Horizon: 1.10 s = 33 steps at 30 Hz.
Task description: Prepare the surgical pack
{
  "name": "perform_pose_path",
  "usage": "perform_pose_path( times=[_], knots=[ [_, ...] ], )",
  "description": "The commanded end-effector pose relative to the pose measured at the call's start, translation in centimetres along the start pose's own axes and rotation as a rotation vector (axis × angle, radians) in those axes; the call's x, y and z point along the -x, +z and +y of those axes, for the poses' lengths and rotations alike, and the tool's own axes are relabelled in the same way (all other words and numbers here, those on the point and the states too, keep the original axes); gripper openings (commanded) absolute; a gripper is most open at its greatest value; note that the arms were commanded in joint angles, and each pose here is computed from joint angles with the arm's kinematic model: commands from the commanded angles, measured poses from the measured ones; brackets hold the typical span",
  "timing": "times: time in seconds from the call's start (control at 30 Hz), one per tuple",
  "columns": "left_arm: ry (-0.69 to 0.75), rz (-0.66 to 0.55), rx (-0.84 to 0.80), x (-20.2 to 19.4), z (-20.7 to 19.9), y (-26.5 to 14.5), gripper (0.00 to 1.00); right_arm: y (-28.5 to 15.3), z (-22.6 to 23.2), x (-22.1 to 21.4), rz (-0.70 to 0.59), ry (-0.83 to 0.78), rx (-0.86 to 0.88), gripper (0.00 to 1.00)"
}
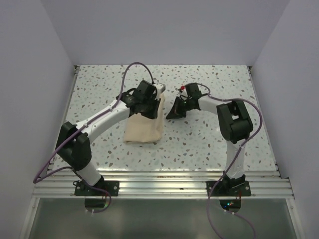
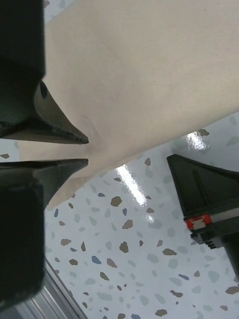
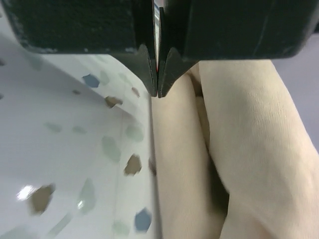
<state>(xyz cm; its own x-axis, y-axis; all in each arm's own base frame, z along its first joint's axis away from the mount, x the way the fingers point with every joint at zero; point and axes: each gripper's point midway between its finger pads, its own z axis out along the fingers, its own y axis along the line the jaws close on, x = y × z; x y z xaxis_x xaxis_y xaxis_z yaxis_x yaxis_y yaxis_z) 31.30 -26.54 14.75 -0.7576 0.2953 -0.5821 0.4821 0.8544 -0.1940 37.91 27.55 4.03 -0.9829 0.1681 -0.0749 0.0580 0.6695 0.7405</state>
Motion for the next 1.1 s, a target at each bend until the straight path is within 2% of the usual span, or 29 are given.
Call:
perform_pose_path(
  times=[0.0, 0.17, 0.33, 0.43, 0.57, 0.7, 0.83, 1.07],
  knots=[
    [-0.006, 0.006, -0.001, 0.5, 0.2, 0.8, 0.19, -1.2, 4.3, -2.6, 0.025, -0.098, 0.118, 0.0],
    [-0.012, 0.065, -0.047, -1.5, -0.2, 2.7, 0.08, 1.0, 7.5, -6.7, 0.089, -0.137, 0.207, 0.0],
    [-0.025, 0.08, -0.094, -1.8, -1.1, 3.7, 0.05, 2.9, 9.6, -7.8, 0.118, -0.094, 0.313, 0.0],
    [-0.009, 0.1, -0.084, -2.5, -0.8, 3.9, 0.04, 2.5, 8.6, -7.0, 0.091, -0.059, 0.282, 0.0],
    [-0.001, 0.072, -0.065, -2.0, 0.7, 2.7, 0.07, 0.3, 3.4, -4.8, 0.059, 0.035, 0.161, 0.0],
    [-0.028, 0.02, -0.068, -0.6, 1.2, 0.9, 0.11, -2.3, 1.1, -2.8, 0.018, 0.014, 0.112, 0.0],
    [-0.043, -0.037, -0.139, 0.3, 0.0, 0.1, 0.13, -3.7, 3.9, -0.7, -0.014, -0.052, 0.157, 0.0],
    [-0.023, -0.079, -0.318, 0.8, -2.8, 1.0, 0.13, -4.5, 9.4, 3.6, -0.087, -0.051, 0.29, 0.0]
  ],
)
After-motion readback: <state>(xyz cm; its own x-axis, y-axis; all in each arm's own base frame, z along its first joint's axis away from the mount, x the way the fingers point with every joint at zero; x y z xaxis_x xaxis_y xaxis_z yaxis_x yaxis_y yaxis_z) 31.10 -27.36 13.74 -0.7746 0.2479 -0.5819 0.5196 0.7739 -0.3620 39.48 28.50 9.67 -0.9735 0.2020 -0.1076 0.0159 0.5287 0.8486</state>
